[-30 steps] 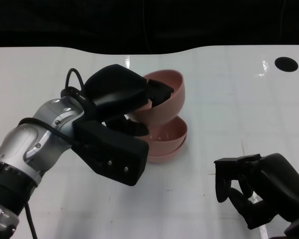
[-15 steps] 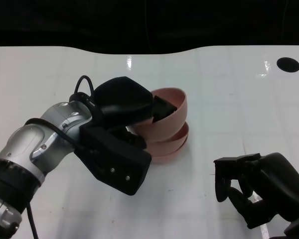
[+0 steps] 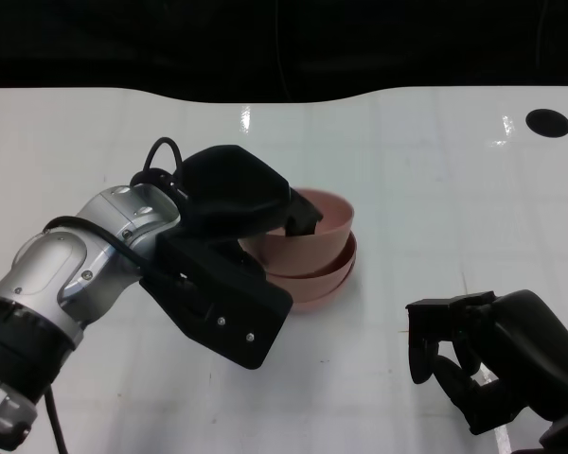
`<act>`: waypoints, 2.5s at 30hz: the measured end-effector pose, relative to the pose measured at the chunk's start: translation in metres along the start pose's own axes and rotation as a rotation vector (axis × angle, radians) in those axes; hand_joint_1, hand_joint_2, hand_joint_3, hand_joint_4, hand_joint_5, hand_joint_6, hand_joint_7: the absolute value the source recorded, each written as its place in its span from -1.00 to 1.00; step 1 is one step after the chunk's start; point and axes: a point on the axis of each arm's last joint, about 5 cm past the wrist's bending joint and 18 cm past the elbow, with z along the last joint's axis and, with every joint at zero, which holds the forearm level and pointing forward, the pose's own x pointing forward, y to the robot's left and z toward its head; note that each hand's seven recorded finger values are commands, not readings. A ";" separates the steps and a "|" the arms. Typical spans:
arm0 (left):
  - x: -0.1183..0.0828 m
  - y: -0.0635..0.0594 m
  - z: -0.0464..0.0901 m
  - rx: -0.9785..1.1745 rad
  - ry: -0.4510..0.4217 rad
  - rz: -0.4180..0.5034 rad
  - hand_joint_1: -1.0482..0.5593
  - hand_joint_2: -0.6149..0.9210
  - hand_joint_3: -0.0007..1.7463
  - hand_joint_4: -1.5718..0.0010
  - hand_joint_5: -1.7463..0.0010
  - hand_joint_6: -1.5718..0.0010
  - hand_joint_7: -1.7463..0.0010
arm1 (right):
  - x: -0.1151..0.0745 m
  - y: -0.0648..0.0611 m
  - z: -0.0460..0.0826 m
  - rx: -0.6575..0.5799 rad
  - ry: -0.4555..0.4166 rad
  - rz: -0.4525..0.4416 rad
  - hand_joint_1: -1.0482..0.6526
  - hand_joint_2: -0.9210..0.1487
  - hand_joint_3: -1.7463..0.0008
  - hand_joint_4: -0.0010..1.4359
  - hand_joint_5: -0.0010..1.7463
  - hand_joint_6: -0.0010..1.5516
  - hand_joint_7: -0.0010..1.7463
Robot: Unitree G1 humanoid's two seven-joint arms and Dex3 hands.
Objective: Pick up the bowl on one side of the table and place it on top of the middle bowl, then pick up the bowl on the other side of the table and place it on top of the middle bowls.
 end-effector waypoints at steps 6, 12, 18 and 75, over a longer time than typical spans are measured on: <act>-0.004 0.000 0.004 0.019 0.039 0.017 -0.86 1.00 -0.59 1.00 0.95 1.00 0.89 | 0.000 0.000 0.000 0.002 0.000 -0.001 0.13 0.38 -0.78 0.33 1.00 0.05 0.76; -0.015 -0.004 0.001 0.014 0.060 0.025 -0.88 1.00 -0.56 0.98 0.96 0.98 0.93 | 0.000 0.000 0.000 0.002 0.002 0.000 0.14 0.38 -0.78 0.34 1.00 0.06 0.76; -0.027 -0.007 -0.003 -0.038 0.075 0.086 -0.86 1.00 -0.59 0.95 0.93 0.93 0.91 | 0.000 0.000 0.000 0.005 0.000 -0.002 0.14 0.38 -0.79 0.34 1.00 0.06 0.76; -0.146 -0.110 0.023 -1.318 0.138 0.513 0.11 0.55 0.26 -0.05 -1.00 0.04 -0.76 | -0.003 0.000 0.001 0.030 0.008 0.024 0.15 0.45 -0.83 0.35 1.00 0.08 0.75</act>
